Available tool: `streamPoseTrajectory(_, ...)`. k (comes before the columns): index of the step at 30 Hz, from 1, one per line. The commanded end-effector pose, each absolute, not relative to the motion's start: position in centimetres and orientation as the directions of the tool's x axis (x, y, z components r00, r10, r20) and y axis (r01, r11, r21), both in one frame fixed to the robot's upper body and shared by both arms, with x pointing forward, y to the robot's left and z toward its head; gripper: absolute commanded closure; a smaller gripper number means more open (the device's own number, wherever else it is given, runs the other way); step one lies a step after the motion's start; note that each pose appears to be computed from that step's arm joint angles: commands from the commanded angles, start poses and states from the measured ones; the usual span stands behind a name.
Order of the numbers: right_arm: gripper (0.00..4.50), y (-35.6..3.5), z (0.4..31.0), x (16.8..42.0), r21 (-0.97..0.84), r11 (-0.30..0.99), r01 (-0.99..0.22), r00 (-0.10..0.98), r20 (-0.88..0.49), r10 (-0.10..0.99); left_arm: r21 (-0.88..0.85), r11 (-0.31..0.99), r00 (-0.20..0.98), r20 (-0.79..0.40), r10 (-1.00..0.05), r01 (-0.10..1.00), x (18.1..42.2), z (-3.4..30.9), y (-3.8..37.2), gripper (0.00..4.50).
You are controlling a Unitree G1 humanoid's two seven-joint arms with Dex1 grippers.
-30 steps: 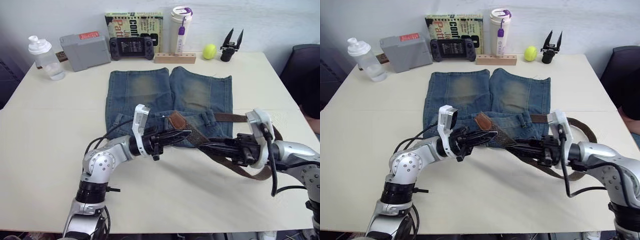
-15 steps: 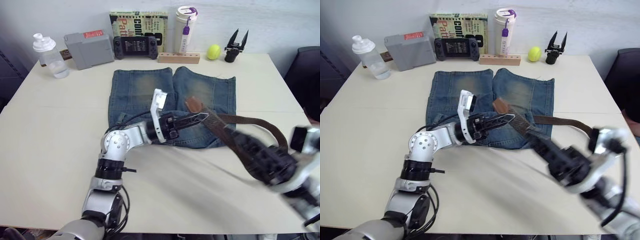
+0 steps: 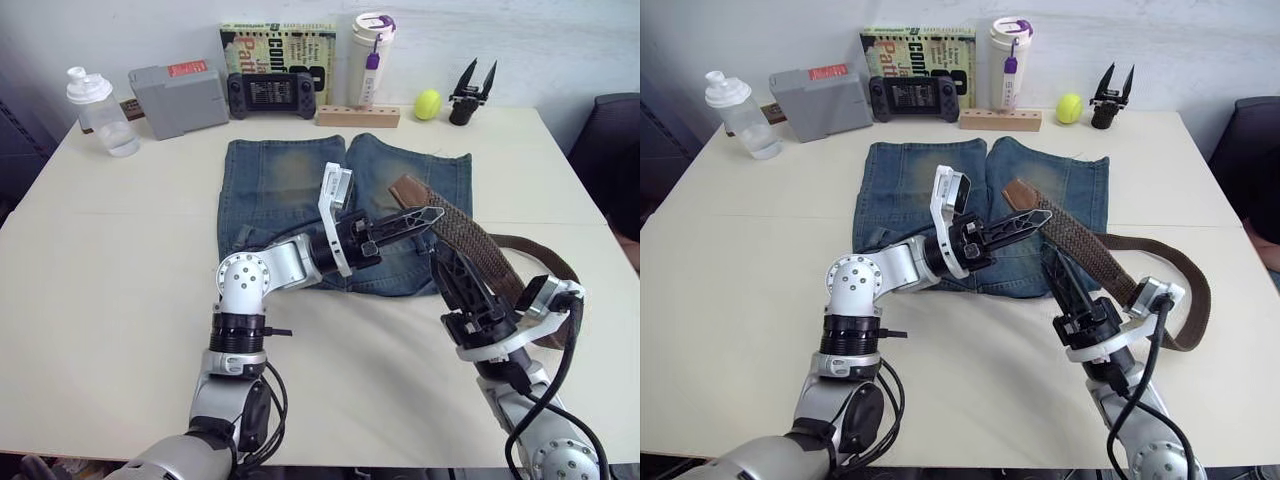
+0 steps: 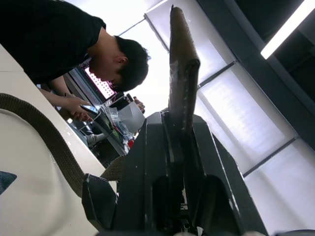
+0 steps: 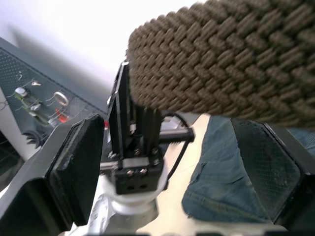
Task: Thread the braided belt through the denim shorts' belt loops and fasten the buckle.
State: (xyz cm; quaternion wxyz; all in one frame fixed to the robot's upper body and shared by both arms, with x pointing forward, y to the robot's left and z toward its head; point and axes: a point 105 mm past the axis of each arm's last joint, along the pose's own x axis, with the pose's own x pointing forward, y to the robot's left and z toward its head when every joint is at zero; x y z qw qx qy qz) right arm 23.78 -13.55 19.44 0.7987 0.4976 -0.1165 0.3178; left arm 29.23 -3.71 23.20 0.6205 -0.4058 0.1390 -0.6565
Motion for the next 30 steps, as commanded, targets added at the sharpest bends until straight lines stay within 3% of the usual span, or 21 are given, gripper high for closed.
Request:
streamPoseTrajectory(1, 0.12, -13.6, 20.9, 23.7, 0.670, 0.305, -0.676, 0.733, 0.569, 0.373, -0.666, -0.171, 0.109, 0.356, -0.928, 0.726, 28.8, 23.6, -3.8, 4.50)
streamPoseTrajectory(7, 0.12, -14.1, 21.9, 23.9, 0.654, 0.310, -0.690, 0.723, 0.608, 0.327, -0.679, -0.127, 0.143, 0.326, -0.935, 0.723, 29.2, 23.0, -3.6, 4.50)
streamPoseTrajectory(10, 0.83, -13.9, 21.6, 24.2, 0.661, 0.306, -0.685, 0.727, 0.600, 0.333, -0.679, -0.121, 0.144, 0.320, -0.936, 0.724, 29.3, 22.9, -3.6, 4.50)
streamPoseTrajectory(17, 4.20, -13.8, 21.3, 24.8, 0.673, 0.313, -0.670, 0.742, 0.589, 0.321, -0.687, -0.123, 0.141, 0.315, -0.938, 0.716, 29.3, 22.7, -3.8, 4.50)
streamPoseTrajectory(18, 4.42, -14.0, 21.2, 25.0, 0.675, 0.319, -0.665, 0.747, 0.587, 0.313, -0.686, -0.123, 0.138, 0.313, -0.940, 0.717, 29.3, 22.7, -3.8, 4.50)
streamPoseTrajectory(22, 4.42, -14.9, 22.0, 24.4, 0.663, 0.299, -0.686, 0.727, 0.617, 0.302, -0.613, -0.111, 0.081, 0.276, -0.958, 0.782, 29.1, 22.8, -3.3, 4.50)
streamPoseTrajectory(25, 4.50, -15.7, 21.9, 23.6, 0.657, 0.319, -0.683, 0.730, 0.600, 0.329, -0.488, -0.072, 0.037, 0.211, -0.977, 0.870, 30.1, 23.3, -2.1, 3.17)
streamPoseTrajectory(28, 4.50, -16.6, 21.8, 22.8, 0.648, 0.355, -0.674, 0.738, 0.576, 0.351, -0.319, 0.019, 0.042, 0.066, -0.997, 0.947, 31.4, 21.8, -1.5, 2.06)
streamPoseTrajectory(30, 4.50, -18.3, 22.4, 21.7, 0.612, 0.433, -0.662, 0.749, 0.538, 0.386, -0.102, 0.050, 0.040, -0.100, -0.994, 0.993, 32.7, 20.1, -1.4, 1.16)
